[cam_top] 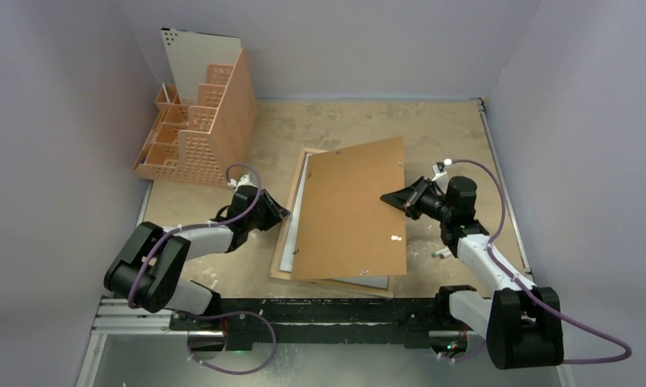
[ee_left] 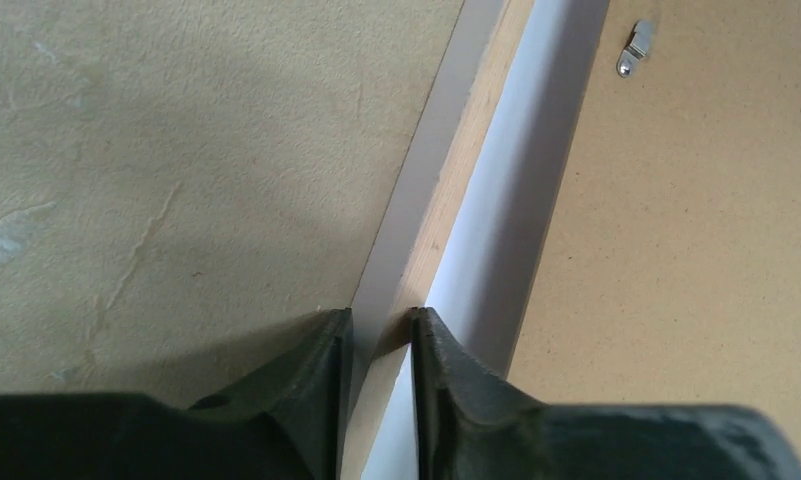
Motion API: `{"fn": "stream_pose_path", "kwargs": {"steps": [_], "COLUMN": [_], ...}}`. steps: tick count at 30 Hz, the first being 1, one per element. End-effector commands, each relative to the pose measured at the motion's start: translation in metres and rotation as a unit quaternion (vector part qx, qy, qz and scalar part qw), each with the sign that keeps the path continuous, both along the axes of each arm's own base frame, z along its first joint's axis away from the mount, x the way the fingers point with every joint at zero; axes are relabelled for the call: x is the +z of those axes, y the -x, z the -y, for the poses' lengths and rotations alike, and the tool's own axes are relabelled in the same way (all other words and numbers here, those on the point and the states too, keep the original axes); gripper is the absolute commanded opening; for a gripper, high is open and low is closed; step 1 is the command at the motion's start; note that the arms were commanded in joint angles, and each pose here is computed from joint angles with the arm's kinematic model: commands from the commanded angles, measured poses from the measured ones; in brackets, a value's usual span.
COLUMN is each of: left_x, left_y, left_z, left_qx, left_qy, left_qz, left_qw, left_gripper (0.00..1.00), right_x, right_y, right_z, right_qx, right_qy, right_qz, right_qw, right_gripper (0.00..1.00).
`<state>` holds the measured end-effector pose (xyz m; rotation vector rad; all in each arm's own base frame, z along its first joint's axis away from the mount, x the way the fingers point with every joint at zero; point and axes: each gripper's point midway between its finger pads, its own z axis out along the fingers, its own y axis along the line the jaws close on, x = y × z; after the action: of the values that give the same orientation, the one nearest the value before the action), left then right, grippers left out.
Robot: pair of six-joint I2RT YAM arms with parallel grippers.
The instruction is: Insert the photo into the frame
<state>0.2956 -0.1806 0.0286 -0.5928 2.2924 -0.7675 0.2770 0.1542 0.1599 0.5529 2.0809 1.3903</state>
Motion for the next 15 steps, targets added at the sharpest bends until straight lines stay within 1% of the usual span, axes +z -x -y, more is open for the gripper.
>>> {"fn": "stream_pose_path", "kwargs": {"steps": [1, 9, 10, 15], "left_x": [-0.003, -0.018, -0.019, -0.021], "left_y": [-0.001, 0.000, 0.001, 0.001], "left_z": [0.001, 0.002, 0.003, 0.003], "left_qx": [-0.019, -0.029, -0.031, -0.032], "left_qy": [-0.022, -0.035, -0.034, -0.035], "left_qz": [-0.009, -0.030, -0.033, -0.035], "left_qw": [1.000, 0.999, 0.998, 0.998], "left_gripper": [0.20, 0.01, 0.00, 0.00], "right_x": [0.044, 0.029, 0.027, 0.016], "right_y": [-0.012, -0.021, -0.022, -0.024], "right_z": [-0.003, -0.003, -0.002, -0.002], "right_qx": [-0.023, -0.042, -0.046, -0.052], "right_qy": [-0.039, -0.026, -0.025, -0.021], "right_qz": [0.079, 0.075, 0.073, 0.059], "right_qw": [0.996, 0.996, 0.996, 0.997], "right_gripper": [0.00, 0.00, 0.00, 0.00]}}
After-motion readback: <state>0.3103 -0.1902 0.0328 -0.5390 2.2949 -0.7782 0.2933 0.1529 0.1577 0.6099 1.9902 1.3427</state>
